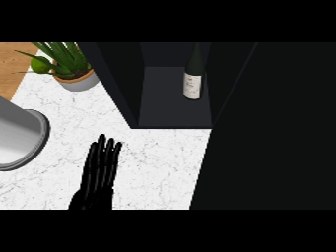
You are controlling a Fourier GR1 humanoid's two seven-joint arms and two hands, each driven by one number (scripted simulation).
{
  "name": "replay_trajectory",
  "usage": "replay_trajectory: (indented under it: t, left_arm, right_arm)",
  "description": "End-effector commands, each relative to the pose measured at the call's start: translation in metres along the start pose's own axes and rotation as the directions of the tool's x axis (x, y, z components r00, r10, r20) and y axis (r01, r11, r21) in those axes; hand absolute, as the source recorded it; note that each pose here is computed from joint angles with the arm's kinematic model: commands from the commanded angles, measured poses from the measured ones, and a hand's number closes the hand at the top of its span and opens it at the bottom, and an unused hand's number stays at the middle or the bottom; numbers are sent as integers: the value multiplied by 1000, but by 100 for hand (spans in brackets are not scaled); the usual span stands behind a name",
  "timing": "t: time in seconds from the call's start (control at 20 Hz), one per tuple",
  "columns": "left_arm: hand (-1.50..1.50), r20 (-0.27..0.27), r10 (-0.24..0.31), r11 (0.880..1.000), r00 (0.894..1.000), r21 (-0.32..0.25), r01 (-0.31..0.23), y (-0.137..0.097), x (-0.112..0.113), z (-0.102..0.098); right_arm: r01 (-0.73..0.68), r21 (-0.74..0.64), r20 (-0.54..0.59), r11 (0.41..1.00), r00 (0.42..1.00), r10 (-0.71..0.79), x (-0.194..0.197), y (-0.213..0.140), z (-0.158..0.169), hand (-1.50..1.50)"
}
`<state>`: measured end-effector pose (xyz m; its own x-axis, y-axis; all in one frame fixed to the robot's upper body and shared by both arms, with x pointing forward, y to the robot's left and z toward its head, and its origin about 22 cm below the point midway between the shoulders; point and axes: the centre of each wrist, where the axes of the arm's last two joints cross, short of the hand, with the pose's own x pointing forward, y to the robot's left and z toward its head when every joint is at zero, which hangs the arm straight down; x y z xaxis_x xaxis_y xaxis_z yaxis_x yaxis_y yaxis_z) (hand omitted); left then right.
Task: Pick up the wine, place it into the cabinet and close the cabinet
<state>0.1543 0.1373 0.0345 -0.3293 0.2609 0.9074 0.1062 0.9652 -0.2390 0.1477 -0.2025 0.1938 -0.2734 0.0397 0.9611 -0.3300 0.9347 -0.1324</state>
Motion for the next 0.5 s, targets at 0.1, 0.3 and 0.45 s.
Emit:
replay_trajectory:
  t: [0.1,0.3,0.45]
  left_arm:
    - [-150,-11,9,998,1000,-68,-9,15,12,15]
    - [-150,-6,-13,999,1000,-42,13,51,29,-4]
    - [-150,18,-13,999,1000,-36,13,46,42,9]
  right_arm:
    - [2,88,26,996,1000,-5,15,3,23,150]
    - [104,166,-23,981,995,-101,11,22,16,150]
    - [192,191,-90,963,980,-177,4,18,23,150]
